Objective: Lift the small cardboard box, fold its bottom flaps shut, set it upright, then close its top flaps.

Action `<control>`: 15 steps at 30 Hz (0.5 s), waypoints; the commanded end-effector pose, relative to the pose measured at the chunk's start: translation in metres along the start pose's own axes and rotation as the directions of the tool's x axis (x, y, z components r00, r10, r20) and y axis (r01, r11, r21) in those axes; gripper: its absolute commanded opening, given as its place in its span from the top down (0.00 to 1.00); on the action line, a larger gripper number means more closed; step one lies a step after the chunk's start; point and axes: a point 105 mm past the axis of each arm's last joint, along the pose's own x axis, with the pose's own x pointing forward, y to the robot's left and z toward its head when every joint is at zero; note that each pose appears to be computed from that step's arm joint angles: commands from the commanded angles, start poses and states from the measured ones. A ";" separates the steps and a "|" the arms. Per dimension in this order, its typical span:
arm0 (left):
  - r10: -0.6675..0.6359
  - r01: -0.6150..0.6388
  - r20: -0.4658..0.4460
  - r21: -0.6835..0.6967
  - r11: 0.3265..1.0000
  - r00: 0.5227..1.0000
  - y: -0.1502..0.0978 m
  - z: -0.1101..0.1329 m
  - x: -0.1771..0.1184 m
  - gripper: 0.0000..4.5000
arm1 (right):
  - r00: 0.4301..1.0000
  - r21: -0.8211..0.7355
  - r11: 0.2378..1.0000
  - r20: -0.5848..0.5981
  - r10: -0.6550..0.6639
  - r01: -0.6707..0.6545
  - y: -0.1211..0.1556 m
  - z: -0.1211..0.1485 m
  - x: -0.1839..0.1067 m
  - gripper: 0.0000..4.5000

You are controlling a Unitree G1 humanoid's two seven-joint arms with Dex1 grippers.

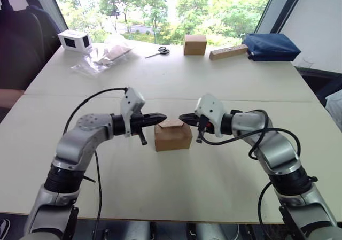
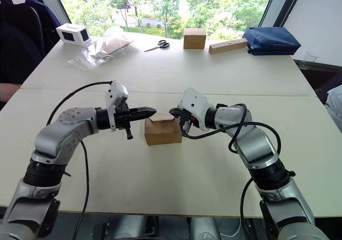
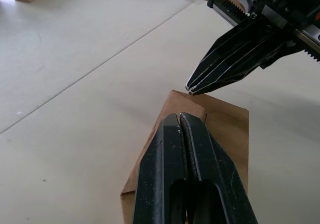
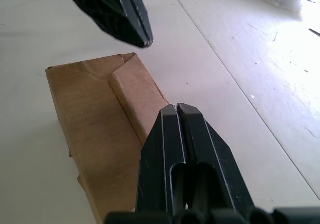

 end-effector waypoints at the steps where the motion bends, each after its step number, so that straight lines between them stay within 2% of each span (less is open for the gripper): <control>1: -0.005 0.005 -0.002 0.036 0.999 1.000 -0.007 -0.001 0.006 0.99 | 1.000 -0.057 0.998 0.019 0.025 -0.023 0.005 0.009 0.004 1.00; 6: -0.006 0.007 -0.042 0.010 1.000 0.999 -0.009 -0.015 0.009 0.99 | 0.996 -0.082 0.995 -0.066 0.055 -0.060 0.013 -0.008 0.010 1.00; 9: -0.024 0.026 -0.061 0.025 0.999 0.998 -0.013 -0.020 0.008 0.99 | 0.996 -0.087 0.995 -0.076 0.041 -0.048 0.012 -0.010 0.013 1.00; 11: -0.014 0.021 -0.108 0.058 0.998 0.994 -0.011 -0.028 0.008 0.99 | 0.995 -0.089 0.994 -0.085 0.050 -0.057 0.013 -0.011 0.014 1.00; 15: -0.012 0.019 -0.110 0.063 0.998 0.994 -0.011 -0.029 0.008 0.99 | 0.993 -0.083 0.994 -0.092 0.068 -0.076 0.018 -0.012 0.016 1.00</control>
